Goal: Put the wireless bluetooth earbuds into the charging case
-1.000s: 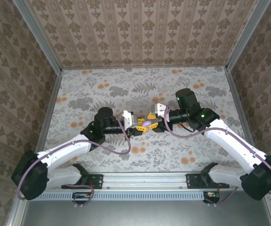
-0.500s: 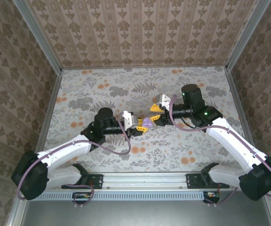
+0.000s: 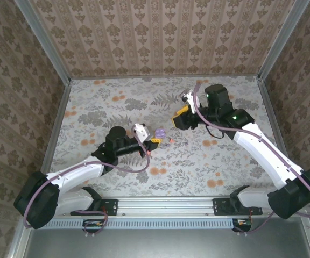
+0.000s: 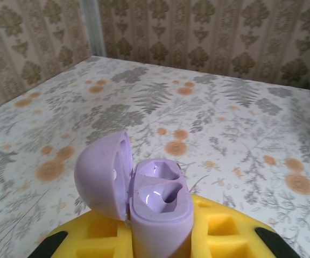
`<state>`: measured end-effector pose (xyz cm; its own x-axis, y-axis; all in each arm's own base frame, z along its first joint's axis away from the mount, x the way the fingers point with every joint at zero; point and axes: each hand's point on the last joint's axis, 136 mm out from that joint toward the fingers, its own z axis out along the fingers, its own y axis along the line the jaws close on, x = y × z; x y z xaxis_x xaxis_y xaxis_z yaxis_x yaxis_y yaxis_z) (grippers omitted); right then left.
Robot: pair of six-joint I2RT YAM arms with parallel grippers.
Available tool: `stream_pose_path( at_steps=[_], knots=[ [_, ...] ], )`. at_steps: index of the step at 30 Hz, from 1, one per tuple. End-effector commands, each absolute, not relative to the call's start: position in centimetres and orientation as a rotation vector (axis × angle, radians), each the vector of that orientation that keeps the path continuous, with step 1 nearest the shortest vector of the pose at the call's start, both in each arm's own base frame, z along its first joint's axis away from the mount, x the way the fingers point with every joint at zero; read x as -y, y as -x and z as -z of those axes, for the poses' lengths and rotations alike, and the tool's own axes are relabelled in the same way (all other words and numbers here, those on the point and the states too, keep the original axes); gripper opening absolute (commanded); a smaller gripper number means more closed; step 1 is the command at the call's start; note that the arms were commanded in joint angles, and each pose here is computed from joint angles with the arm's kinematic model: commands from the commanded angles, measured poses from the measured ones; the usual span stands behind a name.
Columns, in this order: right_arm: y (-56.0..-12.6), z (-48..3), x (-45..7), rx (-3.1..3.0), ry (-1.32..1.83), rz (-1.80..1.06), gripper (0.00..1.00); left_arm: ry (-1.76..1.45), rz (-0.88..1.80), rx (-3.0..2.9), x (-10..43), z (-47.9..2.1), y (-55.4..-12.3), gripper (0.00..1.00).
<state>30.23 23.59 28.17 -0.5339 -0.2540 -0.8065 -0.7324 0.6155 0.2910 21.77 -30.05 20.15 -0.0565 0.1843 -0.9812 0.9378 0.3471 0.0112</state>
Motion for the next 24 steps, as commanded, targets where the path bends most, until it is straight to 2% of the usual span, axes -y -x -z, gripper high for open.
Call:
stream_pose_path(
  at_steps=[1,9,14,20,24],
  knots=[
    [-30.5,-24.3,-21.3,-2.435,0.403,-0.779,0.51,-0.956,0.771,-1.573,28.8,-19.9,-23.6,0.17],
    [-29.4,-16.8,-20.5,-2.914,-0.157,-0.713,0.47,-0.872,0.662,-1.664,27.2,-19.1,-25.3,0.16],
    [-29.4,-14.0,-21.9,-2.965,-0.346,-0.687,0.48,-0.802,0.604,-1.729,25.8,-18.6,-26.2,0.15],
    [-29.9,-10.7,-23.0,-3.000,-0.613,-0.655,0.44,-0.754,0.557,-1.781,23.9,-18.1,-26.5,0.15],
    [-30.0,-8.7,-24.4,-3.043,-0.666,-0.626,0.44,-0.704,0.532,-1.791,22.3,-18.2,-26.7,0.15]
  ],
)
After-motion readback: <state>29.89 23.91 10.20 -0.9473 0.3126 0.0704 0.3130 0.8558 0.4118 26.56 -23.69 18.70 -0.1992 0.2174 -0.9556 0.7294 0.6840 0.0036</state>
